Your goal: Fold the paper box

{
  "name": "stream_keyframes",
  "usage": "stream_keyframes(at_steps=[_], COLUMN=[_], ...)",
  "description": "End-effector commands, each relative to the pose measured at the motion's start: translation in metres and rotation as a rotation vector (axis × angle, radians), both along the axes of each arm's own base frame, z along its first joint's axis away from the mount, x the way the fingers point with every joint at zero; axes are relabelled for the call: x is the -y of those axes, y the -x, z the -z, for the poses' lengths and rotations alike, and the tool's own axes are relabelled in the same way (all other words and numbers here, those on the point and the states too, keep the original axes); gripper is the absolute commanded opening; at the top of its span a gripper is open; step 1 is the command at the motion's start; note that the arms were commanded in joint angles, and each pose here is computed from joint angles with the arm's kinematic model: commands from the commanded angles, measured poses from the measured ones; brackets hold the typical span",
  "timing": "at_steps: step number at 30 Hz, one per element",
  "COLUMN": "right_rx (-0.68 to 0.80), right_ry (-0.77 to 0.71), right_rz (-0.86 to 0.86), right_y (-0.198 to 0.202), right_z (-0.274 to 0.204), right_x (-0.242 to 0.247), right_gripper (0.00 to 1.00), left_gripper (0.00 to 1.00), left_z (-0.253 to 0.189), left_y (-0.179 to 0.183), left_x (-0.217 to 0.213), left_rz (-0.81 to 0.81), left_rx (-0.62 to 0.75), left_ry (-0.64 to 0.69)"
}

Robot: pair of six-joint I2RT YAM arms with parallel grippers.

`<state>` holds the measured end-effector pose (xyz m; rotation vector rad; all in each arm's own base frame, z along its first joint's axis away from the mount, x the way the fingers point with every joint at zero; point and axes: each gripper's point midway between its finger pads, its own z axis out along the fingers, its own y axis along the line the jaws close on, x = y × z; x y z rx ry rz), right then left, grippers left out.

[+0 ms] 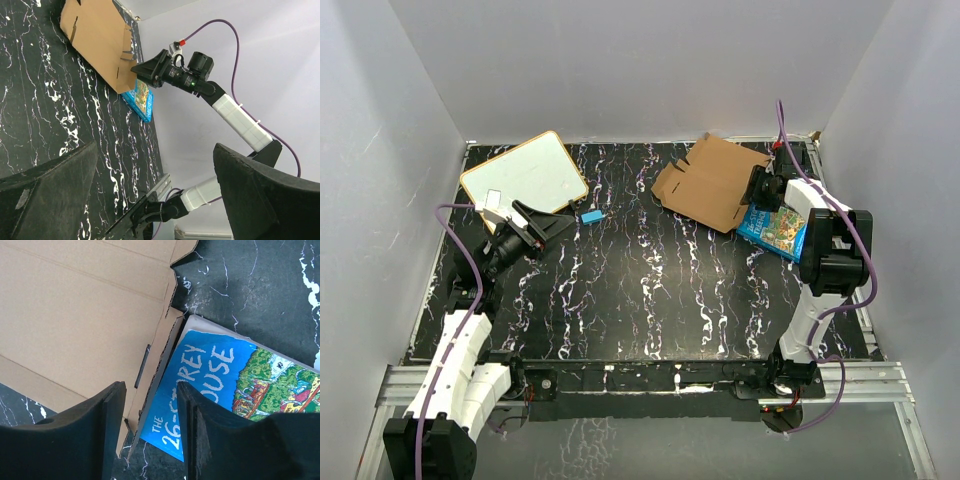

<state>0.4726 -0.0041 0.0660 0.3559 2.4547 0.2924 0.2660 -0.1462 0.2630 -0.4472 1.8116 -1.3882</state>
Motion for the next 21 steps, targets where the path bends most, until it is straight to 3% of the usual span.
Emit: stream_keyframes(at_steps=[1, 21], right_rx=[0.058, 0.044], right_ry=[0.016, 0.011], right_rz=[0.018, 0.024], right_y=[-0.0163, -0.0133], right_z=[-0.0162, -0.0095], right_x=[0.0028, 0.0023], right_gripper=[0.47, 0.34], left_gripper=[0.97, 0.97], left_z=[-0.0079, -0.009], left_y=[0.0009, 0.0034], left_x=[0.0011, 0.0008], left_rz=[0.008, 0.006], left_rx=[0.033, 0.034], left_ry=[-0.006, -0.006])
